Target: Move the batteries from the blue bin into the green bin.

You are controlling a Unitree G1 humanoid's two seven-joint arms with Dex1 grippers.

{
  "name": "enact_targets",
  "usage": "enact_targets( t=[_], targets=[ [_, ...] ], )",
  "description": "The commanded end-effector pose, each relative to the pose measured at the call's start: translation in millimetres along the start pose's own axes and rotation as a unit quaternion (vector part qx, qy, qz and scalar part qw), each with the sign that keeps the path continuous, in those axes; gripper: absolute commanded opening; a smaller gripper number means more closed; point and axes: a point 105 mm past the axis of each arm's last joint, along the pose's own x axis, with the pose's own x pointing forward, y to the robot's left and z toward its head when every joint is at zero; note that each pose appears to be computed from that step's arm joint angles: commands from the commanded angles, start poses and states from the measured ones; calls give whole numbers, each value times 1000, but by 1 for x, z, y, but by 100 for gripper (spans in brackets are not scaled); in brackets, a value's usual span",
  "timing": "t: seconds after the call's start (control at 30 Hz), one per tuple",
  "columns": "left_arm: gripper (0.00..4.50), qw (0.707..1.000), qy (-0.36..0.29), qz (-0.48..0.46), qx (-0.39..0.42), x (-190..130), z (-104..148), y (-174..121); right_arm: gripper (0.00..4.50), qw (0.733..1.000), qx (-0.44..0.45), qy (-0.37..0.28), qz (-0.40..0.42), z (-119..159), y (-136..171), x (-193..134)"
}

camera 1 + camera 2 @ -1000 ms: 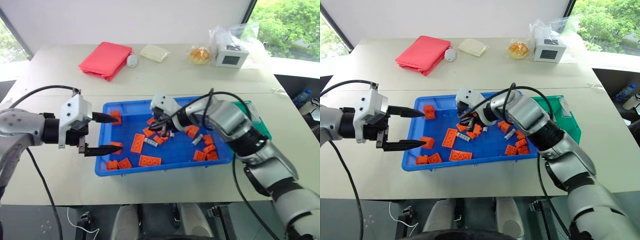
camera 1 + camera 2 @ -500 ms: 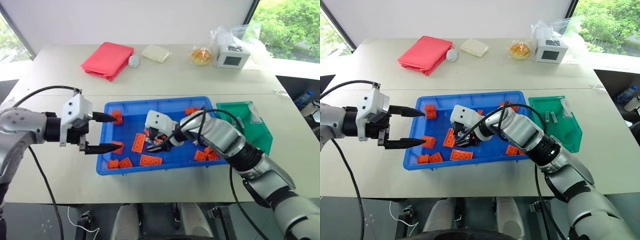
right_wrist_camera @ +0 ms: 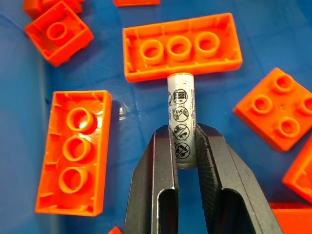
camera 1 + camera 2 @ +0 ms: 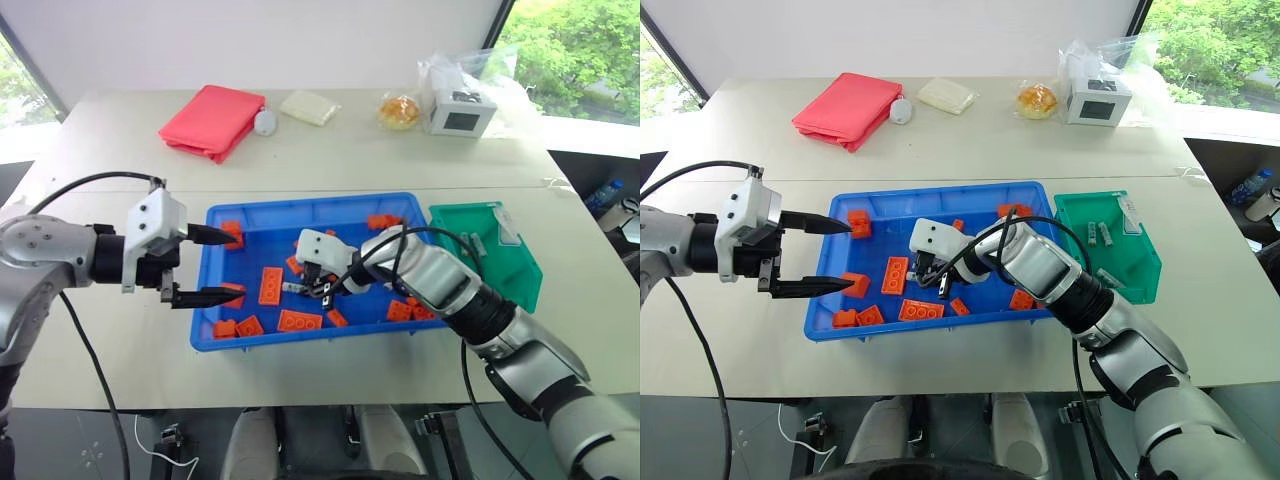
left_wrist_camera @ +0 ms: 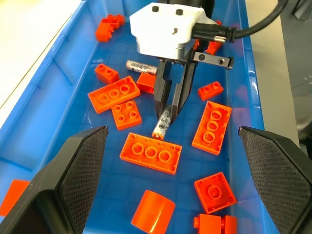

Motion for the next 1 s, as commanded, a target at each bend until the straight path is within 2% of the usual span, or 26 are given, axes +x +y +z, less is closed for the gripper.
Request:
enact_targets(
  t=[0.03, 0.13, 0.2, 0.27, 0.33, 0.47, 0.53, 0.6, 0.73, 0.8, 0.83, 0.87, 0.9, 0.93, 1.0],
  targets=[
    [450, 1000, -7, 11, 25, -3, 9, 3, 3, 1000, 3, -2, -3, 1, -2, -1],
    [450, 1000, -15, 11, 22, -2, 10, 3, 3, 999, 24, -44, -18, 20, -13, -28],
    [450, 1000, -19, 9, 21, 0, 10, 3, 3, 995, 56, -82, -28, 34, -21, -56],
    [450, 999, -25, 9, 19, 3, 9, 3, 3, 988, 95, -112, -50, 40, -32, -92],
    [450, 999, -38, 11, 15, 7, 10, 5, 3, 979, 124, -129, -94, 35, -45, -134],
    [450, 998, -57, 11, 9, 12, 11, 6, 3, 949, 182, -109, -232, -6, -68, -211],
    [450, 998, -63, 9, 8, 14, 12, 7, 3, 933, 214, -86, -277, -33, -65, -239],
    [450, 998, -67, 4, 9, 16, 13, 9, 3, 921, 246, -57, -298, -61, -54, -254],
    [450, 997, -74, -5, 14, 21, 16, 13, 3, 906, 276, 4, -321, -105, -34, -257],
    [450, 997, -77, -8, 17, 23, 18, 15, 106, 899, 285, 4, -331, -114, -33, -254],
    [450, 997, -78, -10, 19, 25, 19, 16, 138, 897, 286, 0, -337, -115, -36, -253],
    [450, 997, -78, -13, 21, 26, 19, 17, 191, 897, 279, 0, -343, -115, -39, -252],
    [450, 997, -79, -15, 23, 27, 20, 17, 254, 899, 269, 0, -347, -114, -42, -251],
    [450, 996, -79, -16, 24, 27, 21, 18, 289, 905, 247, -4, -347, -108, -45, -250],
    [450, 996, -79, -19, 25, 27, 22, 18, 391, 916, 213, -16, -339, -94, -51, -248]
  ],
)
